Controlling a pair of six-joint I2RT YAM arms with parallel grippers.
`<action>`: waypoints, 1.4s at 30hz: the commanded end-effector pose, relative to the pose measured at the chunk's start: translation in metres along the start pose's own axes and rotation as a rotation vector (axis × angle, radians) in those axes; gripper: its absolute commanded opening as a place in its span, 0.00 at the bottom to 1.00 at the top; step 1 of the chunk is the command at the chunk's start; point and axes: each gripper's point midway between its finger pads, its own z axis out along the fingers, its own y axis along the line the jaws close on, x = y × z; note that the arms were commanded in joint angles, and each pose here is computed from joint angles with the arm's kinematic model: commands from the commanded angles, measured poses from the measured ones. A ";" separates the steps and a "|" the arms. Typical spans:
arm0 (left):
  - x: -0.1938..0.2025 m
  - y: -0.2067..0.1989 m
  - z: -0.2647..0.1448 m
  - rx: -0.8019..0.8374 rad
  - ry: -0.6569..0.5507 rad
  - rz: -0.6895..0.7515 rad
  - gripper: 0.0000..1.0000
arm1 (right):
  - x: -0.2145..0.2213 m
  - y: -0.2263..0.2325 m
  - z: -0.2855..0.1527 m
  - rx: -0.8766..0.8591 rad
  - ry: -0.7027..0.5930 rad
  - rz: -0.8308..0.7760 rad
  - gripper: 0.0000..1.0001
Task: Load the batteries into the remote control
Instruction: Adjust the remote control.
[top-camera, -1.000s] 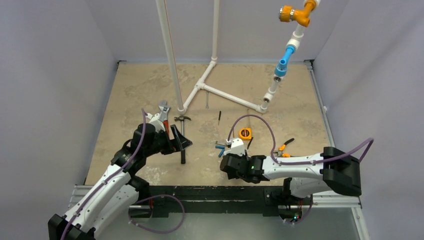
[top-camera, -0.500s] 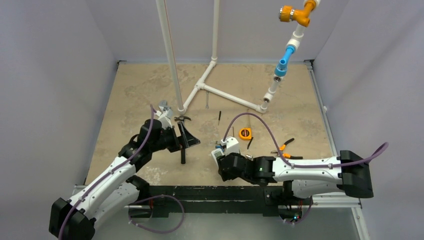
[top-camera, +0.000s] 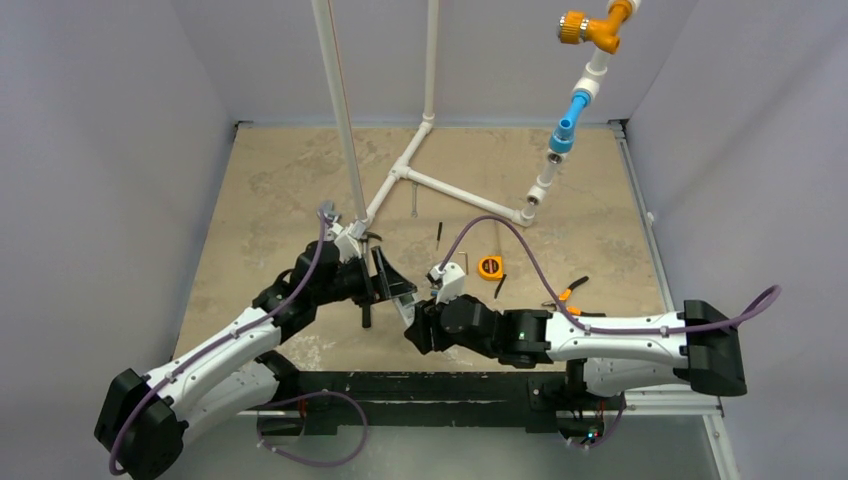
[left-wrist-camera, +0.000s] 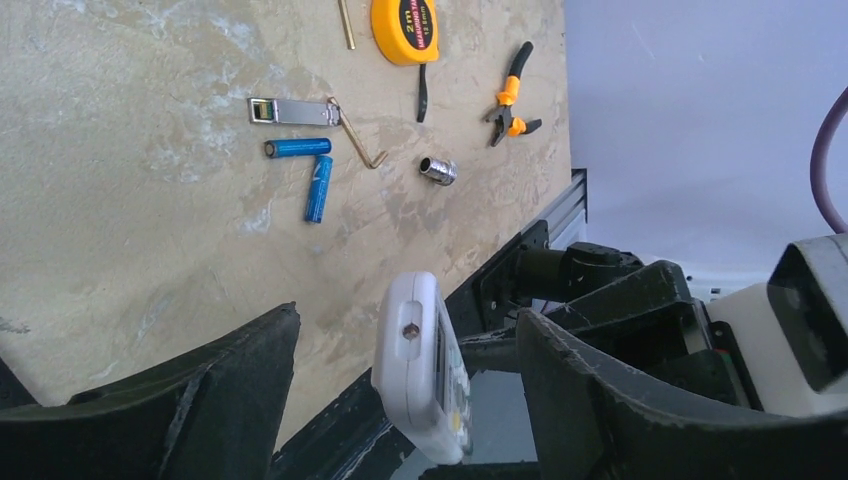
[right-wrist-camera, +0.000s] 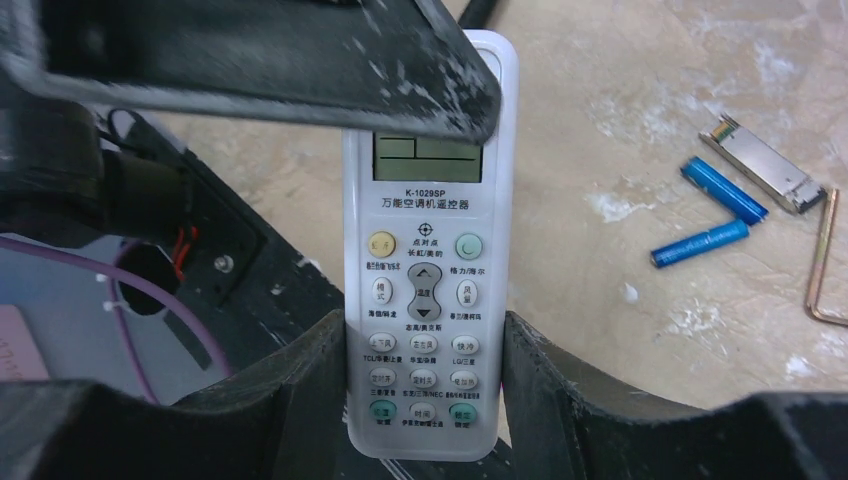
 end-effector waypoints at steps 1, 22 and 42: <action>-0.003 -0.016 0.004 0.081 -0.029 -0.006 0.75 | -0.024 0.026 -0.005 -0.105 -0.083 0.032 0.08; 0.008 -0.021 0.007 0.102 0.000 0.002 0.27 | -0.028 -0.009 -0.009 0.055 -0.124 0.022 0.08; 0.008 -0.020 0.007 0.114 -0.014 0.002 0.00 | -0.040 -0.001 -0.024 -0.010 -0.158 0.016 0.78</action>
